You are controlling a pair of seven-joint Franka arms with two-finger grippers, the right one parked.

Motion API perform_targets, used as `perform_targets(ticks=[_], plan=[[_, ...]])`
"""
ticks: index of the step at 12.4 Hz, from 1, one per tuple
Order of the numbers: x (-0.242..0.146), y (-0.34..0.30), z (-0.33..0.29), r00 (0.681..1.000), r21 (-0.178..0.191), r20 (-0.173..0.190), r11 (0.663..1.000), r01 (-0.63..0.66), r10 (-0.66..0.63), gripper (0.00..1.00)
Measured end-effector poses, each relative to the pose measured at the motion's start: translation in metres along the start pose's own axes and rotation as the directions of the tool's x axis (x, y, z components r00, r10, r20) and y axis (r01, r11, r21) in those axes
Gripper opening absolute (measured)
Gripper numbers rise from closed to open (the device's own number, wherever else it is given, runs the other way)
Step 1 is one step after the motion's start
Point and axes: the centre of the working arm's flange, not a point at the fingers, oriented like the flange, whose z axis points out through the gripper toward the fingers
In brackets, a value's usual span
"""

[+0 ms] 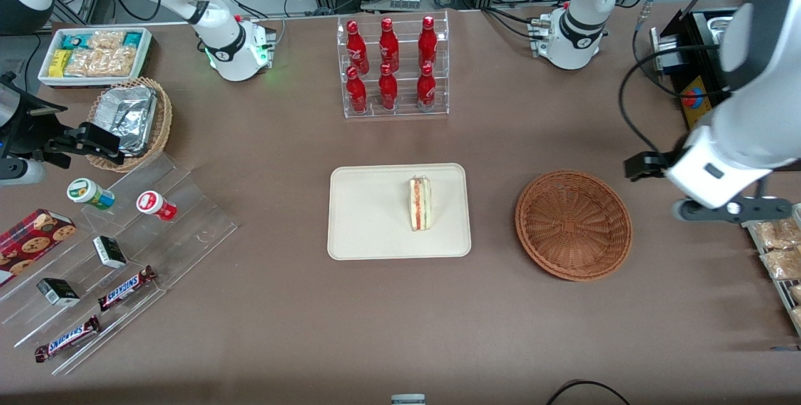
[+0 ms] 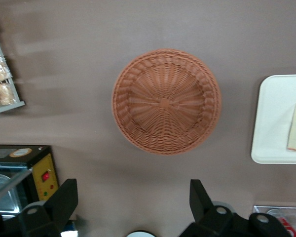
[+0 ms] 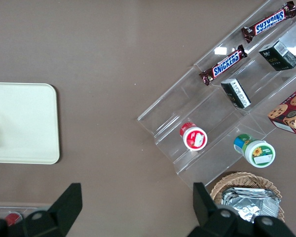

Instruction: Place sandwich from basket to tray

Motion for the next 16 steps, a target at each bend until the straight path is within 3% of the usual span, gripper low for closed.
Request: perform_targets(ticks=[5, 9, 16], plan=[[-0.027, -0.034, -0.037, 0.999, -0.023, -0.054, 1.0, 0.009, -0.01, 1.0], [-0.08, -0.043, -0.063, 0.995, -0.08, -0.056, 0.994, 0.078, -0.082, 1.0], [-0.117, -0.043, -0.04, 0.989, -0.084, -0.076, 0.989, 0.12, -0.126, 1.0]])
